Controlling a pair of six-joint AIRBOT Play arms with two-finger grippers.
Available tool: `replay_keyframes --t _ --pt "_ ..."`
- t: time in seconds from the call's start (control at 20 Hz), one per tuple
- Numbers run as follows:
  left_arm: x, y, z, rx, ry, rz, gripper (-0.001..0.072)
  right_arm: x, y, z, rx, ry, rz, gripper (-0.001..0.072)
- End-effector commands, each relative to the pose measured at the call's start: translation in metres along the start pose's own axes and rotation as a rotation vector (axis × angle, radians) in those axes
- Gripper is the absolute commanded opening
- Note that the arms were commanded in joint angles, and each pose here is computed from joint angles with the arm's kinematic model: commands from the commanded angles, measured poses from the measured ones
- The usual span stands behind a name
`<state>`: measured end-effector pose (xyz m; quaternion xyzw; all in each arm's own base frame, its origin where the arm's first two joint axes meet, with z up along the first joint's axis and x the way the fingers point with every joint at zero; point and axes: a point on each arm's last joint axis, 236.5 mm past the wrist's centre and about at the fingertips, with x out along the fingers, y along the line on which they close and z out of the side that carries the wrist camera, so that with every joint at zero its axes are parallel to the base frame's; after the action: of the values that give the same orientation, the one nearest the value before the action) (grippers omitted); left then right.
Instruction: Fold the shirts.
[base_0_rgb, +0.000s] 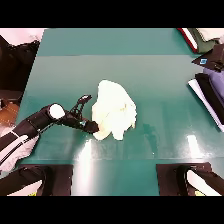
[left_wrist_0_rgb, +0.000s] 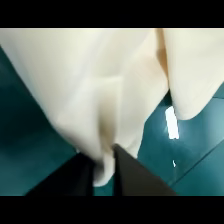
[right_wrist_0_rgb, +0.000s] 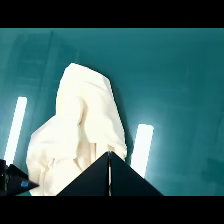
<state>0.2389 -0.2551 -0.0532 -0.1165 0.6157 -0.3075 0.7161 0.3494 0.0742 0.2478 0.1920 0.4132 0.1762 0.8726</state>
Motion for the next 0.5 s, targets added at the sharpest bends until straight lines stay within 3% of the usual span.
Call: replay_keyframes --t 0.0,0.25,0.3,0.35,0.4,0.45 --pt "0.002 0.001 0.004 -0.013 -0.027 0.005 0.0027 0.0 0.001 -0.005 0.0 0.022 0.001 0.0014" --pt "-0.043 -0.02 0.022 0.165 0.054 0.075 0.0026 0.046 -0.012 -0.079 0.076 0.265 0.031 0.002" --pt "-0.056 -0.025 0.03 0.205 0.051 0.09 0.0027 0.064 -0.012 -0.105 0.092 0.332 0.043 0.0132" --pt "-0.067 -0.031 0.04 0.239 0.04 0.104 0.0027 0.084 -0.01 -0.135 0.099 0.401 0.055 0.0415" --pt "-0.076 -0.036 0.048 0.259 0.02 0.108 0.0027 0.103 -0.008 -0.162 0.101 0.454 0.062 0.0573" --pt "-0.081 -0.042 0.055 0.269 0.0 0.103 0.0027 0.122 -0.006 -0.185 0.099 0.478 0.064 0.058"
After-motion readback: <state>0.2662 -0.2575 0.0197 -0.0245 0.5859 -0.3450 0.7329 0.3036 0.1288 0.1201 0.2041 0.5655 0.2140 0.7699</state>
